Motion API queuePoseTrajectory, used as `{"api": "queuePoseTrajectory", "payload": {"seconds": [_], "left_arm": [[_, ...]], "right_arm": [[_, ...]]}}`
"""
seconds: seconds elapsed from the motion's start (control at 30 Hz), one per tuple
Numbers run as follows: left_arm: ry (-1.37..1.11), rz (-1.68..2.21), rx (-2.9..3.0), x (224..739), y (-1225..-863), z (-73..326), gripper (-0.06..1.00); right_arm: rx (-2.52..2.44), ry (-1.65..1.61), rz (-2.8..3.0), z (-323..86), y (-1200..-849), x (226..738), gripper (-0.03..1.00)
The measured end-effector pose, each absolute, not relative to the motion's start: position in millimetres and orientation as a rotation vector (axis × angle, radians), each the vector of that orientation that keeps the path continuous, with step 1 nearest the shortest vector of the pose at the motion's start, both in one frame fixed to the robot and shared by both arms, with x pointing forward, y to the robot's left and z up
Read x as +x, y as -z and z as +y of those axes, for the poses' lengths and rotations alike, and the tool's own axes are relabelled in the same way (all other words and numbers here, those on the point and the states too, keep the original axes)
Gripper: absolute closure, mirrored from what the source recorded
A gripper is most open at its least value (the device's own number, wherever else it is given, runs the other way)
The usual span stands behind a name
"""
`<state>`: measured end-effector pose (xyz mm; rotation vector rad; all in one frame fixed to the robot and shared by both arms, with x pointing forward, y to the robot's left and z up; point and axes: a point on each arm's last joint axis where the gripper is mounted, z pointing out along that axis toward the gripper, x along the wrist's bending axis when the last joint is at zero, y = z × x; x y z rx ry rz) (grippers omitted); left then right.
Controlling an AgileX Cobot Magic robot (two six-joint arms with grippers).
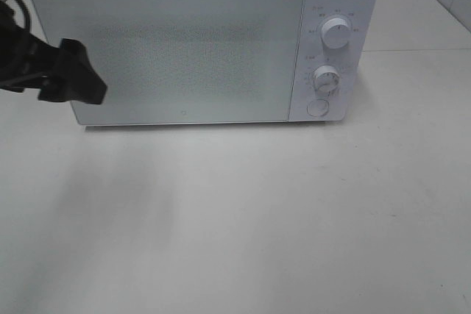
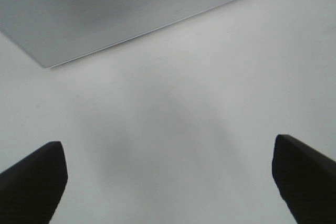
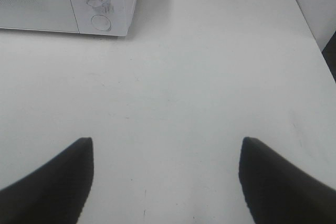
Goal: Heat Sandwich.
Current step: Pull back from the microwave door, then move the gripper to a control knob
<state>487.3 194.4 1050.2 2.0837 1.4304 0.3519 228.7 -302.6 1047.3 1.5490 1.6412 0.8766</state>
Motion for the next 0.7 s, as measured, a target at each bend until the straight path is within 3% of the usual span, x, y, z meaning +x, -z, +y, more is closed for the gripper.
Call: {"api": "queuePoseTrajectory", "payload": {"seconds": [0.43,0.7], "left_arm": [[-0.552,1.741,1.882,447,-1054,287,-0.05],[-0.595,1.776,1.810,413,-1067,298,-0.05]], "right_arm": [[1.549,-0.877,1.641,-303,-1047,229,0.22],[1.549,-0.877,1.641,-303,-1047,229,0.22]]}}
